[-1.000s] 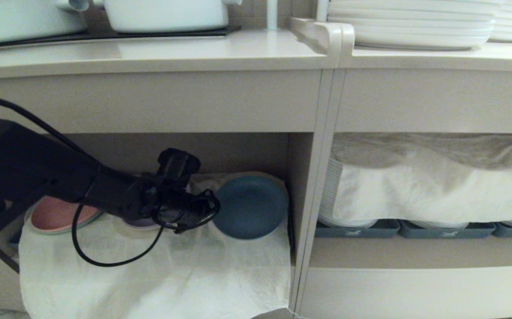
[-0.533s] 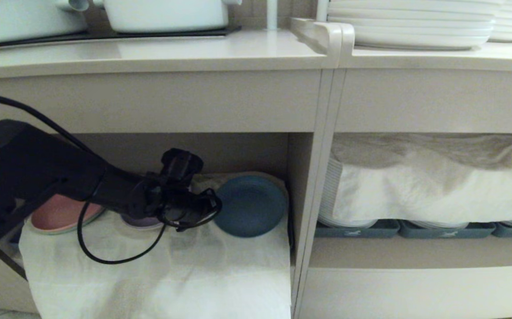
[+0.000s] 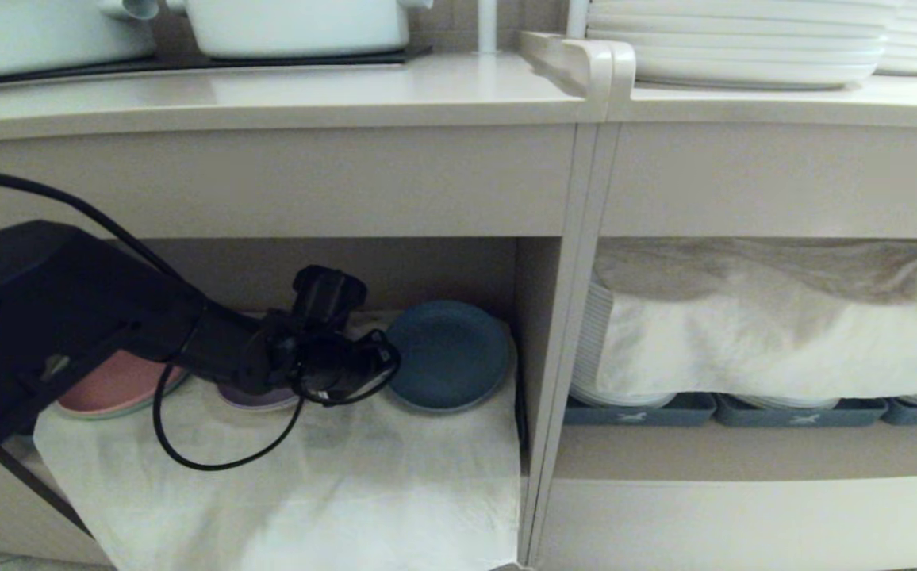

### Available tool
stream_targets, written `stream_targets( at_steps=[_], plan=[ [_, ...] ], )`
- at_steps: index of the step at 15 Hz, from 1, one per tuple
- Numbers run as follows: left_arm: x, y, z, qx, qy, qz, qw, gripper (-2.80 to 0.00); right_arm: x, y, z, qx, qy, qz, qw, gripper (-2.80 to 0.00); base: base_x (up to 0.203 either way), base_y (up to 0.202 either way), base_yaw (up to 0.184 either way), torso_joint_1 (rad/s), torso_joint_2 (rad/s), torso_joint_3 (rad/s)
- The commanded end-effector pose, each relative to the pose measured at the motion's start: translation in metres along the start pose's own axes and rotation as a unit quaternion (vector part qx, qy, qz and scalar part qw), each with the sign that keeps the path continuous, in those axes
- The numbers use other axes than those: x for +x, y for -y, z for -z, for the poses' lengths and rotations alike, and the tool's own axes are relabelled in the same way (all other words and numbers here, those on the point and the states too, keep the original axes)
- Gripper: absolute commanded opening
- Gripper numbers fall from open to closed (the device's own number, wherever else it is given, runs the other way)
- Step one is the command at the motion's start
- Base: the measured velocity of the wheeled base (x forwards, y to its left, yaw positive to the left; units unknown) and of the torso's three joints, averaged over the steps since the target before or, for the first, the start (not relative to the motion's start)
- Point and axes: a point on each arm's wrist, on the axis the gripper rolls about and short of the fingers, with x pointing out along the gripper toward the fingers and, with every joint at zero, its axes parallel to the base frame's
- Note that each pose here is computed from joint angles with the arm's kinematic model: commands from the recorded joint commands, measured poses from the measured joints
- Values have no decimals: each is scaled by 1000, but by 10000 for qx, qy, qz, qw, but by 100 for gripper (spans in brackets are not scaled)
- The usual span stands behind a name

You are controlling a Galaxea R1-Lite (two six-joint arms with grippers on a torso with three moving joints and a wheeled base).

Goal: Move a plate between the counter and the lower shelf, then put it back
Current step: Put the plate in the cupboard

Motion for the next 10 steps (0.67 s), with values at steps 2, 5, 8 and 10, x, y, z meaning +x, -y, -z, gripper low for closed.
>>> stream_targets(
  at_steps=[2,5,8,10],
  plan=[
    [0,0,0,-26,-2,-2,10000,-280,0,0,0,2,-9,-1,10000,-280,0,0,0,0,0,0],
    [1,0,0,-26,3,-8,10000,-280,0,0,0,2,-7,-1,10000,-280,0,0,0,0,0,0],
    [3,-2,2,-27,-28,-42,10000,-280,0,0,0,2,-7,-1,10000,-280,0,0,0,0,0,0],
    [4,-3,2,-27,-38,-54,10000,-280,0,0,0,2,-7,-1,10000,-280,0,0,0,0,0,0]
  ],
)
